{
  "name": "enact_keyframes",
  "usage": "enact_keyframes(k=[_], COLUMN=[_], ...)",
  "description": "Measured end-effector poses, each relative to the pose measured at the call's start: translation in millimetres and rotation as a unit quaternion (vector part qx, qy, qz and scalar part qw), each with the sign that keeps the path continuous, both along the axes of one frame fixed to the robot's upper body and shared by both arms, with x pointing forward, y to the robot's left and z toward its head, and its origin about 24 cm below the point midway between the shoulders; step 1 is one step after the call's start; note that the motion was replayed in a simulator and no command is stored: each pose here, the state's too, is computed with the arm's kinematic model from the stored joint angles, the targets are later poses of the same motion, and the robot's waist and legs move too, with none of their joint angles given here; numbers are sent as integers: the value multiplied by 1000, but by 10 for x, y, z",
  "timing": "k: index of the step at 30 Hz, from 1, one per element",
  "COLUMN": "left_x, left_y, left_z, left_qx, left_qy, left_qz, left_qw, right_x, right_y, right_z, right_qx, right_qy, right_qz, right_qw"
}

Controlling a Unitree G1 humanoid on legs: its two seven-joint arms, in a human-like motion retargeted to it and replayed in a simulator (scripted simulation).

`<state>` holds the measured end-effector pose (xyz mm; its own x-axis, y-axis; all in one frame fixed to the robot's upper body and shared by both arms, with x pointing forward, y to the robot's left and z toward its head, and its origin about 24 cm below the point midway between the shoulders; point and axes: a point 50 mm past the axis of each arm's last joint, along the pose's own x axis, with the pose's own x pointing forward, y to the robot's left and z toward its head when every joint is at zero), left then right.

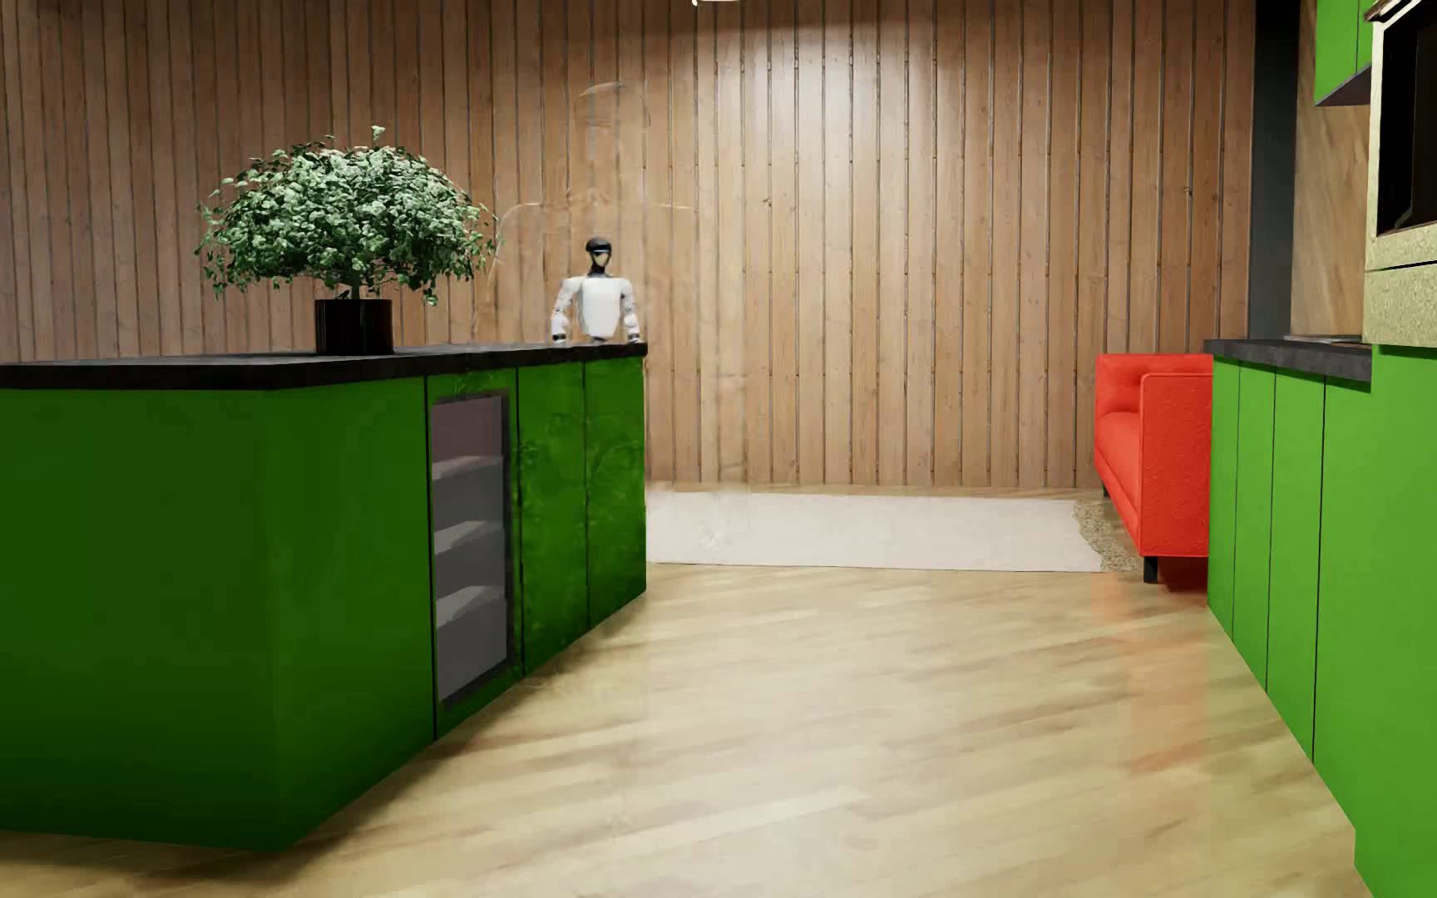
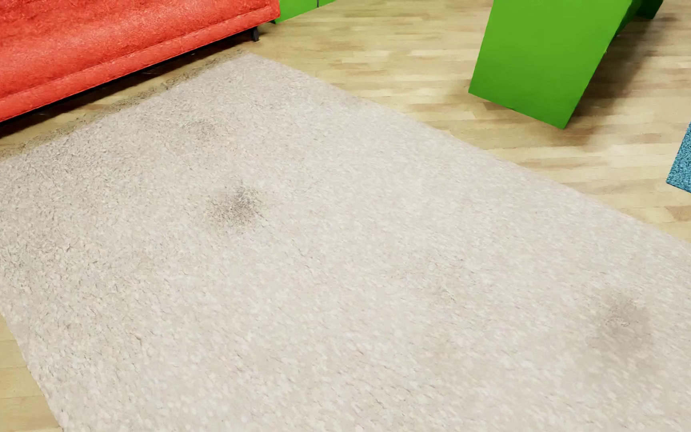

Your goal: Avoid plant

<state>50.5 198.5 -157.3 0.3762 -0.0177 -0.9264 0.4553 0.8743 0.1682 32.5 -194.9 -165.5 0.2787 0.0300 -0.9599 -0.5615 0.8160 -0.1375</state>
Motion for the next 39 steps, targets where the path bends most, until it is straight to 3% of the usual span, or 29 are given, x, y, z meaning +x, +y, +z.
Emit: enact_keyframes(k=[4,10,16,24,30,36,39], left_x=[266,260,-102,-596,-637,-10,388], left_y=[-78,-67,-12,225,221,58,107], left_z=[49,48,-13,-63,-77,7,140], left_qx=[-13,-12,-2,39,43,7,9], left_qy=[-40,-39,12,97,110,1,-64], left_qz=[0,2,7,24,12,3,-16], left_qw=[999,999,1000,994,993,1000,998], right_x=[233,378,454,856,285,-73,-214], right_y=[31,182,155,123,124,40,16], right_z=[48,79,143,203,48,42,44], right_qx=[10,33,33,20,15,14,12], right_qy=[-38,-64,-81,-121,-38,-6,11], right_qz=[5,8,55,50,66,18,24], right_qw=[999,997,995,991,997,1000,1000])
